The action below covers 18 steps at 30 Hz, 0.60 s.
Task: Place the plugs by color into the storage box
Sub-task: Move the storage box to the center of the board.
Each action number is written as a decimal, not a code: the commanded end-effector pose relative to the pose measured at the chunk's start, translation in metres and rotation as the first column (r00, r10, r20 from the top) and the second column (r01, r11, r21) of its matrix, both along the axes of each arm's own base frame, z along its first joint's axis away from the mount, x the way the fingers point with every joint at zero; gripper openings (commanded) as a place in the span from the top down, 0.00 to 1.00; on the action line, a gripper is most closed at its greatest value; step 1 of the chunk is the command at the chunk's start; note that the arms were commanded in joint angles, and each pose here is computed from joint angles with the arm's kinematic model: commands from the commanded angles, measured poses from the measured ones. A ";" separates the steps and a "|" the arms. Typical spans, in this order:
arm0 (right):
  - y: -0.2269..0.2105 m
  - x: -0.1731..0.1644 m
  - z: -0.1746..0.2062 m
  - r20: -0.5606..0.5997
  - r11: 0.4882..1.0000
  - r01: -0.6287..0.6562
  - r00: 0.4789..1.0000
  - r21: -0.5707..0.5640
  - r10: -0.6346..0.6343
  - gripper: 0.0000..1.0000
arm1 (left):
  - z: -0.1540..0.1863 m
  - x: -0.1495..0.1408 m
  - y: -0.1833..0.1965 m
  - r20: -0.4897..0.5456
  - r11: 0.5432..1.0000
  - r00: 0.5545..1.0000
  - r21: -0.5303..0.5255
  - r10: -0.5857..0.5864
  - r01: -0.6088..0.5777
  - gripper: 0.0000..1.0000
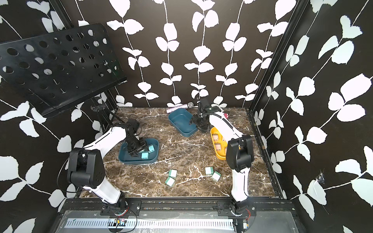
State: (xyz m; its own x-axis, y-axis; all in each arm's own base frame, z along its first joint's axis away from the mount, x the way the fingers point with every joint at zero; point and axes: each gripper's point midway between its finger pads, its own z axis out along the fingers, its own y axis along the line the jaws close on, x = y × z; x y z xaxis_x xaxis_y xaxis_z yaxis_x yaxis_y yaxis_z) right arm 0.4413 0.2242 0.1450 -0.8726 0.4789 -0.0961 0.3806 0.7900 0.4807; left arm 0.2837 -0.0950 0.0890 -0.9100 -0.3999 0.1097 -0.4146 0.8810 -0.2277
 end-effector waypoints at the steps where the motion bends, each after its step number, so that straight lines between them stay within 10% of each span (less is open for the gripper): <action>1: -0.013 0.024 -0.018 -0.023 0.977 0.214 0.977 0.023 -0.213 0.24 | 0.009 0.004 -0.005 0.021 1.000 1.000 -0.018 0.001 -0.001 0.31; 18: 0.002 0.049 -0.070 -0.092 0.982 0.149 0.983 -0.113 -0.159 0.29 | 0.005 -0.001 -0.005 0.011 0.999 1.000 -0.024 -0.023 0.023 0.31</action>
